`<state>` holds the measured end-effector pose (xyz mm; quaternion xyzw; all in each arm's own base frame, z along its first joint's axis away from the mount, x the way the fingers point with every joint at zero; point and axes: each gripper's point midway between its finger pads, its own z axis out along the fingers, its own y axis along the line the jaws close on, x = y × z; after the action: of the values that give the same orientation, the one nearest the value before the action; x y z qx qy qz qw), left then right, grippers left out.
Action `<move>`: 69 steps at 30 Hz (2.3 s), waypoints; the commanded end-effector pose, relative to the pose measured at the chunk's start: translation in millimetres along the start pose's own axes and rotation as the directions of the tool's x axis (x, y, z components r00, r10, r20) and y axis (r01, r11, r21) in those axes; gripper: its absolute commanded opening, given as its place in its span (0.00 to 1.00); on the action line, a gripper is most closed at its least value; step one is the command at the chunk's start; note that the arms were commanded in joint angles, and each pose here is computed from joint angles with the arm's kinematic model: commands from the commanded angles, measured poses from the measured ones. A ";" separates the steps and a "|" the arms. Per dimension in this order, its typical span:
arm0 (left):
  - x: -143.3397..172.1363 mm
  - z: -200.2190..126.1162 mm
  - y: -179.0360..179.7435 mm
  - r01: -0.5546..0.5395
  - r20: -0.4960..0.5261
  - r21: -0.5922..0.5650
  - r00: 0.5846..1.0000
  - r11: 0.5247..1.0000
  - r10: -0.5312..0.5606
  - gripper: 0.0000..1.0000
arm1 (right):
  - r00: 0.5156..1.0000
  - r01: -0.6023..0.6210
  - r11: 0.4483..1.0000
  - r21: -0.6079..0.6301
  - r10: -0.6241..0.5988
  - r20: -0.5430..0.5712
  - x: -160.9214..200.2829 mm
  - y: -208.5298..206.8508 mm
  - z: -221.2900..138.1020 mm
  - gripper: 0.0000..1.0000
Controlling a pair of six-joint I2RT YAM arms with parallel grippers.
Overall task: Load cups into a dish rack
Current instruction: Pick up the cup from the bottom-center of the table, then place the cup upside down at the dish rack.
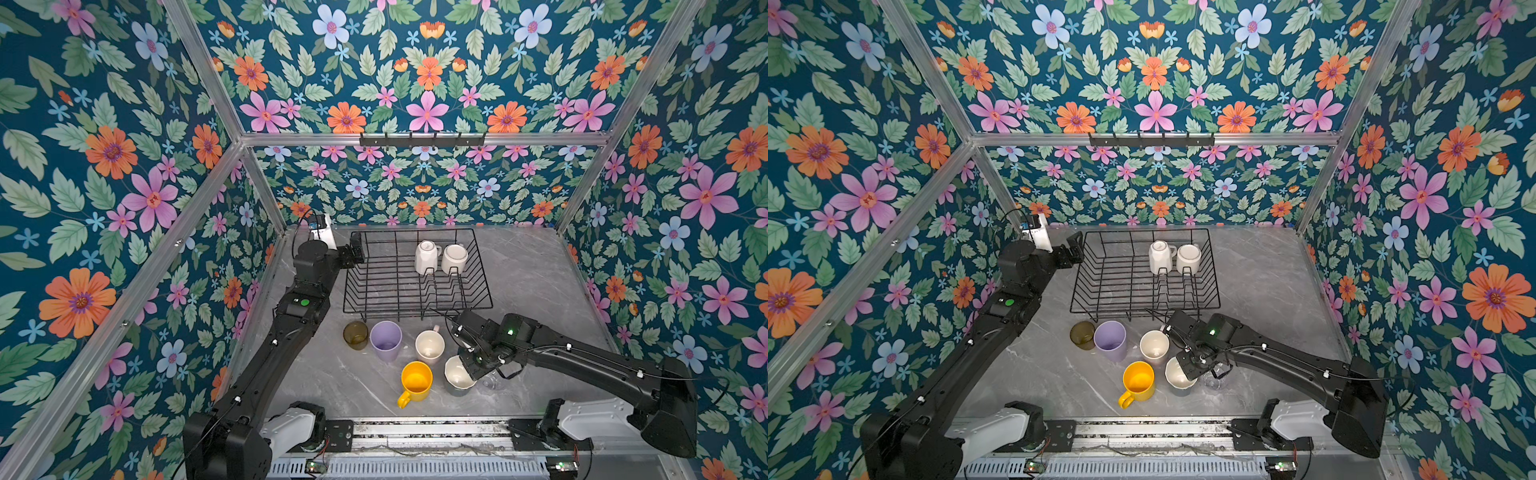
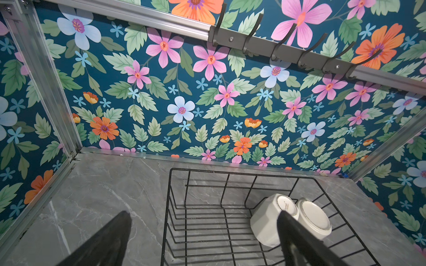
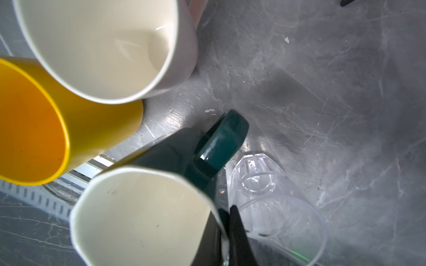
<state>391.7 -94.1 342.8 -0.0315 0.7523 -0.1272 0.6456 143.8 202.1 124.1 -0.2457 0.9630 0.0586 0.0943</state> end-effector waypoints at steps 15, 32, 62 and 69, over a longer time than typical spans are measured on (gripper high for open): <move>-13.1 -7.6 -0.1 0.057 0.064 0.027 0.996 0.998 -0.058 0.99 | 0.941 -0.238 0.963 -0.128 0.262 0.216 -31.3 -53.2 -72.6 0.00; -9.3 -34.7 -65.6 0.246 -0.076 0.568 0.966 0.786 -0.247 0.98 | 0.748 -0.098 0.897 -0.432 0.352 0.562 -140.8 -41.6 -168.3 0.00; -13.5 -133.1 -137.7 0.216 -0.192 0.969 0.965 0.124 -0.181 1.00 | 0.577 0.429 0.704 -0.566 0.269 0.772 -203.9 12.2 -264.1 0.00; -9.3 -137.6 -144.2 0.230 -0.214 0.968 0.965 0.097 -0.152 1.00 | 0.480 0.577 0.673 -0.463 0.179 0.859 -202.5 22.0 -270.6 0.00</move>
<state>252.5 -209.6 399.5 0.2838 0.5018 -0.6782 0.4557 274.8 266.3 401.6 -0.2619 0.7096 0.5108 0.4087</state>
